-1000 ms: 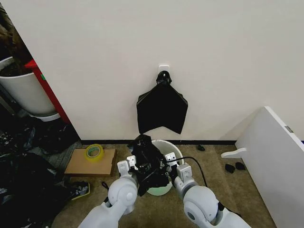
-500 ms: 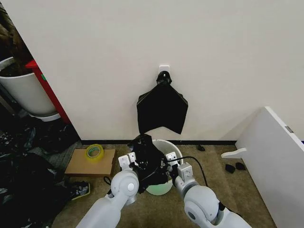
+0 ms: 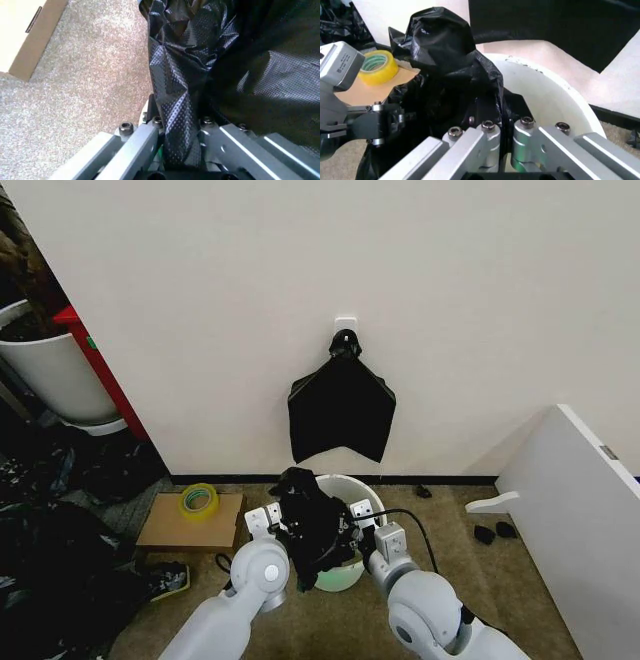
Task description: Place the garbage bag over the trash bin.
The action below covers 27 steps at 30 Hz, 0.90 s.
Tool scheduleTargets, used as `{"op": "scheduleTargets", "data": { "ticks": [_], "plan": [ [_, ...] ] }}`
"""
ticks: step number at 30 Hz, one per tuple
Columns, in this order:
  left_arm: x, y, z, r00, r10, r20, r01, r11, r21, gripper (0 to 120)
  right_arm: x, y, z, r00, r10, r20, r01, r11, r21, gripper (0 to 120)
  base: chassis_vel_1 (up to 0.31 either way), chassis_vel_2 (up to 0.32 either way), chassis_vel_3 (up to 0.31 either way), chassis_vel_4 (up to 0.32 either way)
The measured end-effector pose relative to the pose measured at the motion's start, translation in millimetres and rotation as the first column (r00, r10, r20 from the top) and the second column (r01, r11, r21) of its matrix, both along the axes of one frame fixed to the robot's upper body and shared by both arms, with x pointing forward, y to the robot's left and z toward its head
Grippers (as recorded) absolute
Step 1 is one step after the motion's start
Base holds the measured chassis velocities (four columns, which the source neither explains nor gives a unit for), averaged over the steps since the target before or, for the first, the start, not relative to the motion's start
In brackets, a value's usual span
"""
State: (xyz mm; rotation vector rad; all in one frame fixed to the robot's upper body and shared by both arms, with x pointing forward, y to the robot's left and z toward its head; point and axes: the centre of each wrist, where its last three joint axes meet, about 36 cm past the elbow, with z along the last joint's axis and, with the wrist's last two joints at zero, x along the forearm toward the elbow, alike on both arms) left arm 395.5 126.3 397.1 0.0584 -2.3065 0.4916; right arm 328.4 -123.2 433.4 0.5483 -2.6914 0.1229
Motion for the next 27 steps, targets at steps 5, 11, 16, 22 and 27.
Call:
{"op": "scheduleTargets", "data": {
  "ticks": [5, 11, 16, 22, 27],
  "plan": [
    [2, 11, 7, 0.996, 0.060, 0.064, -0.058, 0.997, -0.044, 1, 1, -3, 5, 1.000, -0.027, 0.007, 0.027, 1.000, 0.010, 0, 0.000, 0.000, 0.000, 0.000],
    [2, 28, 16, 0.984, 0.120, 0.132, -0.111, 0.991, -0.078, 1, -1, -13, 12, 0.997, -0.078, 0.010, 0.078, 0.997, 0.019, 0, 0.000, 0.000, 0.000, 0.000],
    [-2, 36, 21, 0.979, 0.136, 0.152, -0.124, 0.989, -0.086, 1, -3, -28, 22, 0.991, -0.134, 0.008, 0.133, 0.991, 0.032, 0, 0.000, 0.000, 0.000, 0.000],
    [-10, 38, 23, 0.980, 0.129, 0.152, -0.117, 0.989, -0.089, 1, -1, -44, 22, 0.984, -0.179, 0.001, 0.179, 0.984, 0.021, 0, 0.000, 0.000, 0.000, 0.000],
    [-17, 39, 24, 0.982, 0.119, 0.150, -0.106, 0.991, -0.086, 1, -3, -47, 20, 0.982, -0.187, -0.004, 0.187, 0.982, 0.020, 0, 0.000, 0.000, 0.000, 0.000]
  ]
}}
